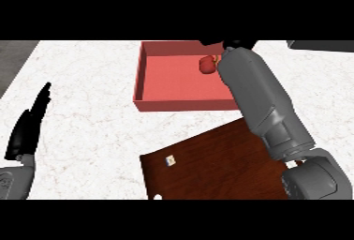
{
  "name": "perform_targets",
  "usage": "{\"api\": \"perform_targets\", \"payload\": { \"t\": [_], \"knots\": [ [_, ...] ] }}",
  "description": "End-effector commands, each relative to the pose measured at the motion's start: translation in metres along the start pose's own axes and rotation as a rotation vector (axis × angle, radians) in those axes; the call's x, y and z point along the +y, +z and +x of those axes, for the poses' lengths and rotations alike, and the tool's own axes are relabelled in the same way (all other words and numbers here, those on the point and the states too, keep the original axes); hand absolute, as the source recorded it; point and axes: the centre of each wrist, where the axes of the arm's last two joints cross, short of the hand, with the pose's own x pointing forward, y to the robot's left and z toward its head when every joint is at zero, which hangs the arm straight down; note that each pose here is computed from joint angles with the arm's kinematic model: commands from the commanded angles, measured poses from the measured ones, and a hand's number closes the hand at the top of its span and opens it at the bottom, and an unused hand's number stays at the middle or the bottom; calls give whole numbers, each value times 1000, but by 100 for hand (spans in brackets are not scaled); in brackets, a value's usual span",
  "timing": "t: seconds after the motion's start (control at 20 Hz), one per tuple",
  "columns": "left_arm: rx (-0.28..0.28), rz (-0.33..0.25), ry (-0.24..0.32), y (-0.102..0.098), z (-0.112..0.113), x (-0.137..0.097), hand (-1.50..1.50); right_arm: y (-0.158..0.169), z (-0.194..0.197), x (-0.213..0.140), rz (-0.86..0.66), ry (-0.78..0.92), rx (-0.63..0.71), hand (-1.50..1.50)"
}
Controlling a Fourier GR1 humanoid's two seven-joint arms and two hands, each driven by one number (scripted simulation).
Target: Pick the bell pepper from the tray and place it in the cardboard box
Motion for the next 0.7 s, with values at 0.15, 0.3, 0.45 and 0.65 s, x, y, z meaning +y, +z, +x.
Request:
{"api": "perform_targets", "payload": {
  "t": [0.15, 0.3, 0.45, 0.65],
  "knots": [
    [35, 14, 17, 7, -10, 0, 0, -9, -7, -11, -169, -214, -21, -150],
    [51, 29, 5, 9, -12, 23, 0, -10, -20, -15, -139, -249, -58, -150],
    [64, 27, -3, 27, -13, 11, 0, -18, -37, -29, -155, -298, -47, -150],
    [102, 50, 7, 18, -23, 21, 0, -11, -47, -45, -151, -298, -14, -150]
  ]
}}
